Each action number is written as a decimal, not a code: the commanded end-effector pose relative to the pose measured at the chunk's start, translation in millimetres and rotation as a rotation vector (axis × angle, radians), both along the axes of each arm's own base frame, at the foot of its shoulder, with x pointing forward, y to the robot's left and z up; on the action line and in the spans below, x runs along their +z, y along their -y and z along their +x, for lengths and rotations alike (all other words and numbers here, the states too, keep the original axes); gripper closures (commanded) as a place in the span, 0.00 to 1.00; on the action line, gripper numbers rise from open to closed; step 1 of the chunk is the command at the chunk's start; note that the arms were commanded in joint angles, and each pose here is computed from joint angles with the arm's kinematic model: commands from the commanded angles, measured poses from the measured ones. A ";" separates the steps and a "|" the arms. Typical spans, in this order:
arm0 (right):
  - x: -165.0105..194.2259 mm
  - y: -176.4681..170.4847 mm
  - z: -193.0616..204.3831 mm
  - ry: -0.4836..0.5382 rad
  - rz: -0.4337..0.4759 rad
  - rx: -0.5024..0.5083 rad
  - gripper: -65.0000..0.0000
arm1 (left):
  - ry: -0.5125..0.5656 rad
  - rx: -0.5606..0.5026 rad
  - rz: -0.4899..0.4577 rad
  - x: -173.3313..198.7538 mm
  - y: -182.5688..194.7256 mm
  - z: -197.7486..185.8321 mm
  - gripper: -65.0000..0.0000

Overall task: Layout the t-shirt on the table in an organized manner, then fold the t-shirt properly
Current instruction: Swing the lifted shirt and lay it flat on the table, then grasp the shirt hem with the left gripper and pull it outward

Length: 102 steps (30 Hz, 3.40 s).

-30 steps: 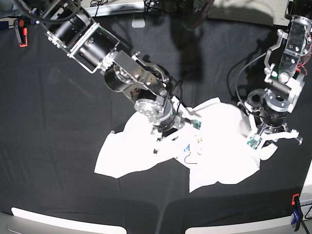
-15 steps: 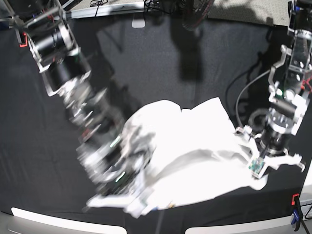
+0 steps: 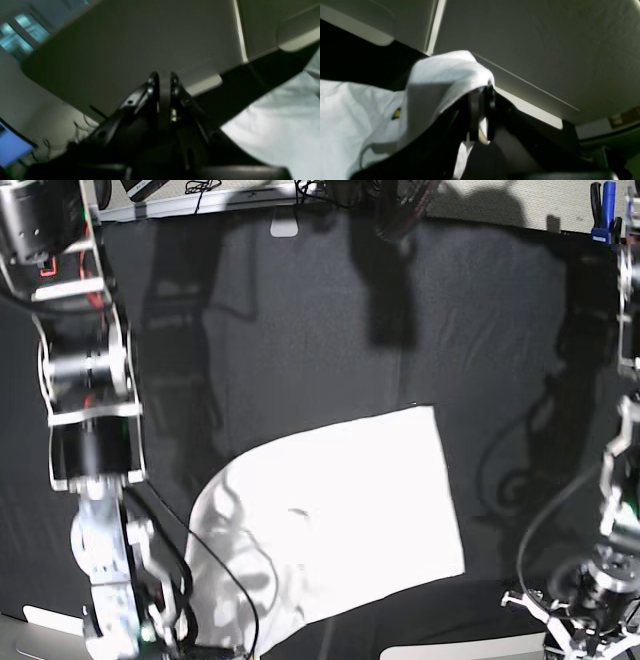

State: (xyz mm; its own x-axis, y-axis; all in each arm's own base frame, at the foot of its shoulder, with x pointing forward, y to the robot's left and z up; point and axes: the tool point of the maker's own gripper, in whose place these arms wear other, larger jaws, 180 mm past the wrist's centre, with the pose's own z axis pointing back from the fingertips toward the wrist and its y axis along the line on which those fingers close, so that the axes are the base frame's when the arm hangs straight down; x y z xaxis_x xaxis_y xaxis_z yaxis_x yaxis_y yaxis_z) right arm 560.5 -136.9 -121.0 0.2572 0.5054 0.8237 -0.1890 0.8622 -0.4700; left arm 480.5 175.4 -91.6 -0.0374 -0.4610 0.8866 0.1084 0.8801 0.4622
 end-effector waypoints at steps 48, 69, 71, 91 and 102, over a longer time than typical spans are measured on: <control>-226.9 224.5 -273.5 -0.660 0.018 -0.337 0.49 | -0.456 -0.253 -0.363 -160.2 78.6 -10.2 0.74; -154.3 207.7 -263.5 -0.357 0.546 -0.141 0.49 | -0.703 -0.276 -0.496 -184.6 171.2 80.6 0.74; -150.0 216.5 -266.1 -0.335 0.551 -0.165 0.49 | -0.734 -0.238 -0.562 -196.8 166.4 83.7 0.74; -146.8 225.8 -270.8 -0.313 0.561 -0.194 0.49 | -0.893 -0.116 -0.718 -320.3 155.2 14.6 0.74; -146.7 225.8 -270.7 -0.312 0.561 -0.194 0.49 | -0.970 -0.276 -0.676 -302.2 186.4 7.6 1.00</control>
State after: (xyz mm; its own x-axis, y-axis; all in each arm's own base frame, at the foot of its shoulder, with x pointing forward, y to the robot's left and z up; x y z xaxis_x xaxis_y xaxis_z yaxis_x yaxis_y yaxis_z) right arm 283.0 -358.4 -286.2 0.6117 -0.0840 0.7866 -0.0430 0.9894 0.1391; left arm 467.3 -8.2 -419.4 0.7939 0.0086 0.6080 0.3486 0.8129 -0.4666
